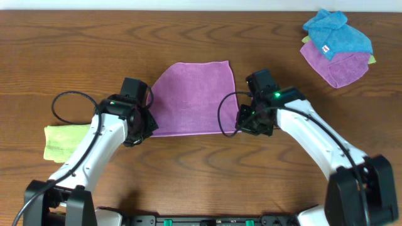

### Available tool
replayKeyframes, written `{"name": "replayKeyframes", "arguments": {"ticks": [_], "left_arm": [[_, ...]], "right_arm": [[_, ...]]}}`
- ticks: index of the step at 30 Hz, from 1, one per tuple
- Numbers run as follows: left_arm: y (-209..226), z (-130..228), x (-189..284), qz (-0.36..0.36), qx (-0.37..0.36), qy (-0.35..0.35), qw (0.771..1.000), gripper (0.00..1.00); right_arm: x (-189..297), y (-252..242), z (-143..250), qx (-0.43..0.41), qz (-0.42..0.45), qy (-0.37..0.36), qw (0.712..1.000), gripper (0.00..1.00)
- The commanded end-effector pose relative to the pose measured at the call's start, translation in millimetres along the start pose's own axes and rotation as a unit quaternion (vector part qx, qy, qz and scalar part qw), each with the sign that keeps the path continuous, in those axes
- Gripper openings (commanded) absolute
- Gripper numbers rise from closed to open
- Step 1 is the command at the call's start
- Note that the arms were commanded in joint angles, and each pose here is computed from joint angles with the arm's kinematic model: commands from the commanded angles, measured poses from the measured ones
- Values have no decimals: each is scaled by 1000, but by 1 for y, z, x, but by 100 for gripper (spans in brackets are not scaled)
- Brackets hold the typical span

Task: Fold the cloth
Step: 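Lay the pink cloth flat on the table with both grippers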

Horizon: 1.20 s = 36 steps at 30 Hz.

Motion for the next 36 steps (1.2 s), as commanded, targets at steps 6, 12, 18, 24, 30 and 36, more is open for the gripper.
{"name": "replayKeyframes", "arguments": {"ticks": [6, 12, 18, 24, 30, 36], "left_arm": [[-17, 21, -1, -2, -41, 18, 999, 6], [-30, 39, -2, -5, -70, 19, 997, 6], [-31, 46, -2, -15, -83, 19, 996, 6], [-22, 46, -1, -44, -82, 17, 995, 6], [-12, 52, -7, -60, -82, 25, 995, 6], [-3, 58, -11, -75, -82, 39, 993, 6]], "right_arm": [[36, -11, 10, 7, 16, -35, 999, 1], [51, -15, 18, 8, 17, -43, 999, 1], [53, -21, 25, 6, 29, -30, 999, 1], [53, -27, 28, 4, 50, -27, 998, 1], [54, -34, 33, 0, 69, -15, 997, 1], [55, -40, 37, -4, 86, -11, 996, 1]]}}
Point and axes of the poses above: each gripper's point midway between its finger pads, its own x axis back along the fingers, its own y axis along the line the jaws close on, z = x × y, the point moved 4 cm from there along x, back along the fingers
